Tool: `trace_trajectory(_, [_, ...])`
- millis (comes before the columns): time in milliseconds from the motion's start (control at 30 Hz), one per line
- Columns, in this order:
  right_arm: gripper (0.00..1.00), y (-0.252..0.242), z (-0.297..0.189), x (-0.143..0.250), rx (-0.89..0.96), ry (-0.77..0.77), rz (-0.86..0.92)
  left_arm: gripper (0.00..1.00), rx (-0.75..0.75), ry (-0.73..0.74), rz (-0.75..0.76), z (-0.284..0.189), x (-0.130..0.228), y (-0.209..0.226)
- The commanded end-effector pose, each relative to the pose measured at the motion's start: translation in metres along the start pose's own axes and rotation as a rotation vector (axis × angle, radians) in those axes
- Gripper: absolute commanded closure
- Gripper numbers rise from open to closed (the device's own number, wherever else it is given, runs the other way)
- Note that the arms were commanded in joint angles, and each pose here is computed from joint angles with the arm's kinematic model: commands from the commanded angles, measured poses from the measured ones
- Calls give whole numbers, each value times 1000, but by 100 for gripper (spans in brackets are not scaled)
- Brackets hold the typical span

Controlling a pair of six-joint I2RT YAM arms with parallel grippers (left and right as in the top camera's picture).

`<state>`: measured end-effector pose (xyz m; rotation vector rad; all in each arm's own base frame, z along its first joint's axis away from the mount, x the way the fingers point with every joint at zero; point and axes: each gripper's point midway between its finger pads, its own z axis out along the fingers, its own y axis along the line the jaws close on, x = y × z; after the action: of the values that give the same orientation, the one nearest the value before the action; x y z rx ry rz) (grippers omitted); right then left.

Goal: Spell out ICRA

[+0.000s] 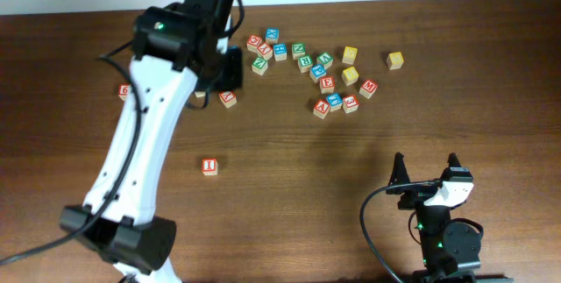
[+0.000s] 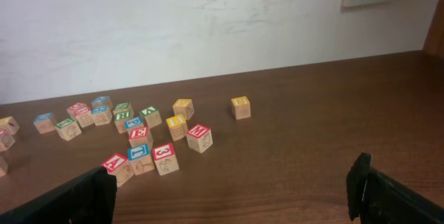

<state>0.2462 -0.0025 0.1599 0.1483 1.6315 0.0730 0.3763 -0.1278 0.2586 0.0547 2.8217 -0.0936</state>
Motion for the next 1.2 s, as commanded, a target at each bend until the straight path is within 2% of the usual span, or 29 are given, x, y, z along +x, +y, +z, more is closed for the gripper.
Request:
trace_trajectory(0, [2, -4, 0, 2, 18, 2, -7, 76, -53, 136, 5, -6, 37, 13])
trace_trajectory(33, [2, -4, 0, 2, 18, 2, -7, 78, -56, 151, 6, -3, 40, 13])
trace_trajectory(67, [2, -4, 0, 2, 18, 2, -7, 87, -55, 182, 11, 3, 46, 12])
trace_trajectory(367, [2, -4, 0, 2, 18, 3, -7, 86, -68, 434, 63, 80, 113, 1])
trace_trajectory(533, [2, -4, 0, 2, 18, 2, -7, 85, -46, 508, 69, 126, 148, -2])
trace_trajectory(633, [2, -4, 0, 2, 18, 2, -7, 84, -41, 493, 69, 152, 158, 0])
trace_trajectory(767, [2, -4, 0, 2, 18, 3, -7, 78, -38, 455, 74, 172, 161, 1])
trace_trajectory(933, [2, -4, 0, 2, 18, 3, -7, 78, -107, 408, 91, 177, 152, 12])
trace_trajectory(1167, [2, -4, 0, 2, 18, 2, -7, 78, -111, 359, 93, 181, 142, 11])
